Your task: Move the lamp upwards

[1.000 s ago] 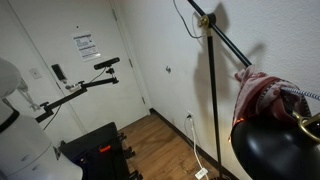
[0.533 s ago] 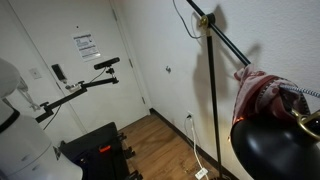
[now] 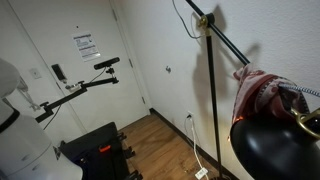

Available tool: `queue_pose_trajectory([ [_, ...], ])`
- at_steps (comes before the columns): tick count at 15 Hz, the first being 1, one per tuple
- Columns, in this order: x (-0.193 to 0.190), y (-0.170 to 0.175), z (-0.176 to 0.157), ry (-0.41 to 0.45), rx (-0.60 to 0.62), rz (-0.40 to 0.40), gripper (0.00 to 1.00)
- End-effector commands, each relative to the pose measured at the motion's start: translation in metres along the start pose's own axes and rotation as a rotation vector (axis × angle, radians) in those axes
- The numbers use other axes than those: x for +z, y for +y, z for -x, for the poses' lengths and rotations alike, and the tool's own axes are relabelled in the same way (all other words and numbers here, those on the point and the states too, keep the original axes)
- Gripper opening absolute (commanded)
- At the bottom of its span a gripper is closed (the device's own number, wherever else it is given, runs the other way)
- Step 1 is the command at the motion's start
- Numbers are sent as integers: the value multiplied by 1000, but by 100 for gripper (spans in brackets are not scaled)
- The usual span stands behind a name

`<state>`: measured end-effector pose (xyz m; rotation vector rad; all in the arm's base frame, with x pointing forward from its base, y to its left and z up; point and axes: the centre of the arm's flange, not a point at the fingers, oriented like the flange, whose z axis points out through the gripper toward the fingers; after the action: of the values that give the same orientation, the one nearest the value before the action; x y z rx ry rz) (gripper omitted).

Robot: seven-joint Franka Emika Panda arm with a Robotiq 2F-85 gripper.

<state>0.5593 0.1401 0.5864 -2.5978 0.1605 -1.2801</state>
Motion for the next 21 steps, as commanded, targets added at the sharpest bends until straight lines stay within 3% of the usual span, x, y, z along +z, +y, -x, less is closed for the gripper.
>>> queue_pose_trajectory([
  [1,7,-4,3,-22,1,6,0],
  [10,23,2,13,-55,-47,70,0],
  [21,37,8,26,-146,-50,65,0],
])
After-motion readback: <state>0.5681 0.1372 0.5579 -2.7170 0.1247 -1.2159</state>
